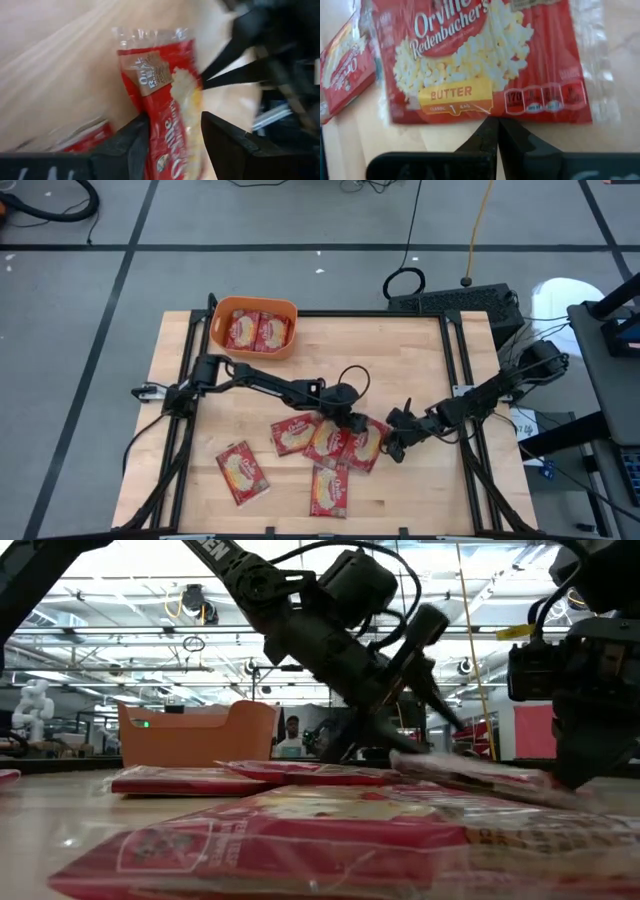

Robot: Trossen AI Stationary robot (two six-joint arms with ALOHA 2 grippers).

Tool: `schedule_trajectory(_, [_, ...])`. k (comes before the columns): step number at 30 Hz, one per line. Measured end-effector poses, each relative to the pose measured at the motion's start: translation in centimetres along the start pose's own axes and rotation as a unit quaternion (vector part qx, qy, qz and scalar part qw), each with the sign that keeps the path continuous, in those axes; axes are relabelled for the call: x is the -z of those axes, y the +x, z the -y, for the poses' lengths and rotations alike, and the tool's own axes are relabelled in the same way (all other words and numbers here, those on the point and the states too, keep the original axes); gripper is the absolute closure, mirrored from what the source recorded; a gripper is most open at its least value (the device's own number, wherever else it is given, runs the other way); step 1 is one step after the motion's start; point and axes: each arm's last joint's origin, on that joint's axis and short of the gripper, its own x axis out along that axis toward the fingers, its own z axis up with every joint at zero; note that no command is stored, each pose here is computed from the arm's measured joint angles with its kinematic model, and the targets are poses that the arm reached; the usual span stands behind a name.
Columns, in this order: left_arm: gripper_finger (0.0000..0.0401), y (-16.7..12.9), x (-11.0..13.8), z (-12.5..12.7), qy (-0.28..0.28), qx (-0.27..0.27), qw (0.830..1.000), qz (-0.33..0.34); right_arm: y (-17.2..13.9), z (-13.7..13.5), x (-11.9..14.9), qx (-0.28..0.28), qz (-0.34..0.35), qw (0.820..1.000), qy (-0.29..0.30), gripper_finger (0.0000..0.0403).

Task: Sort popcorn bags into baskets
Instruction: Stack the red popcorn bag on top of the red popcorn bag in the orange bin

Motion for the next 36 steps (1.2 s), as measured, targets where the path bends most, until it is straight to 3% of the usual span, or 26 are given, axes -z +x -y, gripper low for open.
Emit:
schedule_trajectory(6, [0.0246,-0.4,-0.6,2.3,0.013,0.1,0.995,0.013,0.1,0.6,0.5,-0.014,0.01,1.0,0.02,0.04])
schedule_trajectory(9, [0.0257,-0.3,-0.2,2.8,0.009,0.119,0.993,0.008,0.1,0.8,0.6,-0.022,0.022,0.999,0.026,0.04])
schedule_trajectory(15, [0.0252,0.1,1.1,2.6,-0.023,0.063,0.997,0.025,0.1,1.1,0.7,-0.038,0.044,0.998,0.036,0.04])
schedule_trajectory(21, [0.0222,0.5,2.4,3.1,-0.037,0.045,0.997,0.054,0.1,1.2,0.7,-0.036,0.049,0.997,0.041,0.04])
schedule_trajectory(24, [0.0216,0.6,2.5,2.9,-0.075,0.036,0.995,0.048,0.1,1.2,0.7,-0.037,0.049,0.997,0.041,0.04])
schedule_trajectory(30, [0.0238,0.5,2.5,2.5,-0.127,0.018,0.99,0.05,0.1,1.2,0.7,-0.037,0.048,0.997,0.052,0.04])
schedule_trajectory(36, [0.0255,0.7,2.9,1.1,-0.12,-0.042,0.991,0.044,0.1,1.1,0.6,-0.045,0.046,0.996,0.059,0.04])
